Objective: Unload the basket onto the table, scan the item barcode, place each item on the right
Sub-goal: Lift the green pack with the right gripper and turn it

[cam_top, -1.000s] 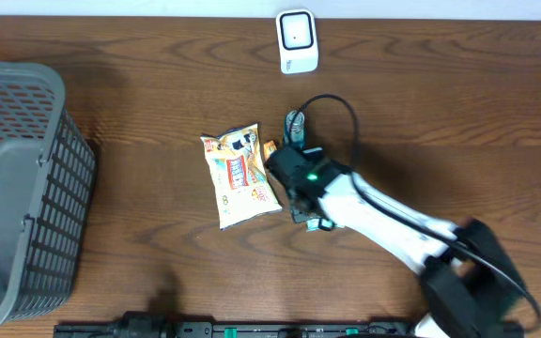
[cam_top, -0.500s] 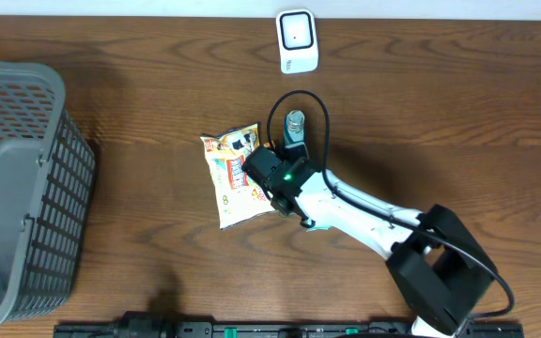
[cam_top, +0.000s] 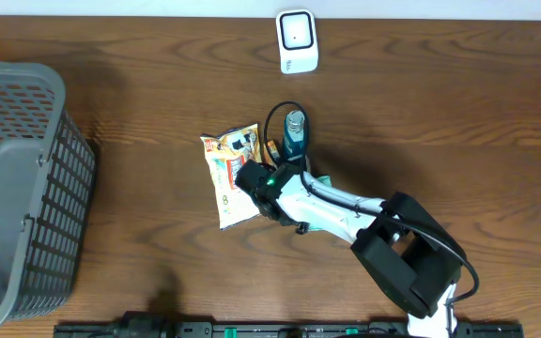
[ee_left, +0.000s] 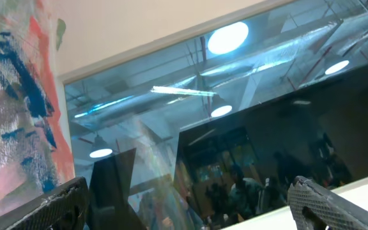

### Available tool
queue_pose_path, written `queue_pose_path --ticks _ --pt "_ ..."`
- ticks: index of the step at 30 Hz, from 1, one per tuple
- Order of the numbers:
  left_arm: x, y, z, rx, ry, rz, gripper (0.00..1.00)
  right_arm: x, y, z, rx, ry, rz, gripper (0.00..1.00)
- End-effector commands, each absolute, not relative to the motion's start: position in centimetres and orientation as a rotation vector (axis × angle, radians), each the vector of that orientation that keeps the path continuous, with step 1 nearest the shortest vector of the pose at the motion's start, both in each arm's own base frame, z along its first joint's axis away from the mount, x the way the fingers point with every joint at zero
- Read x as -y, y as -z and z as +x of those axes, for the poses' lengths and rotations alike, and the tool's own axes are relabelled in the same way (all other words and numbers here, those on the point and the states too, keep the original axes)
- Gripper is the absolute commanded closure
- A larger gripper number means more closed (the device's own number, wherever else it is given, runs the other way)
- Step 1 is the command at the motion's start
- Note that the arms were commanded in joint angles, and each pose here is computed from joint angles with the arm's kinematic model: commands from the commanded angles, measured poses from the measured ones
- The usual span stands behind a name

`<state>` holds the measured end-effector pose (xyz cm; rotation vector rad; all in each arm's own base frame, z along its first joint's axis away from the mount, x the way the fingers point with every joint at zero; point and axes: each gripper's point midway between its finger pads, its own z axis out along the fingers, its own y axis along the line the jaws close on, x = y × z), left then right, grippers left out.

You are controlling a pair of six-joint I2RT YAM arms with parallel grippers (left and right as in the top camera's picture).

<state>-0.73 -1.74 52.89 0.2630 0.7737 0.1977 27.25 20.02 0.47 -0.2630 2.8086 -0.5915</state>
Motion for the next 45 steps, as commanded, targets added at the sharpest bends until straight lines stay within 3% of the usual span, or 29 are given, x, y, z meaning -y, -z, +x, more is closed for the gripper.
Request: queue_pose_path --ticks 1,6,14,20,26,33,38,45 --pt "1.9 -52.9 -1.2 -0.764 -0.203 0.280 0.02 -20.5 0.0 26.3 -2.889 0.568 -0.204 0.99" --pt "2.0 -52.9 -1.2 -0.762 -0.201 0.284 0.02 -23.1 -4.3 26.7 -2.958 0.344 -0.166 0.99" --pt "2.0 -52.9 -1.2 -0.762 -0.202 0.284 0.02 -31.1 -12.9 23.6 -3.110 -0.690 -0.226 0.99" --pt "2.0 -52.9 -1.2 -0.762 -0.202 0.284 0.02 -33.5 -17.9 20.5 -3.153 -1.230 -0.211 0.99" --pt "2.0 -52.9 -1.2 -0.762 -0.202 0.284 0.02 -34.6 -20.9 18.4 -3.335 -1.526 0.257 0.99" --pt "2.0 -52.9 -1.2 -0.762 -0.202 0.284 0.02 -35.2 -21.8 18.8 -3.398 -1.548 0.711 0.99" --pt "2.0 -52.9 -1.2 -0.762 -0.202 0.284 0.02 -35.6 -22.5 19.4 -3.359 -1.634 0.672 0.99" --pt "2.0 -52.9 -1.2 -0.762 -0.202 0.284 0.02 -34.6 -28.9 17.9 -3.248 -2.329 0.227 0.99"
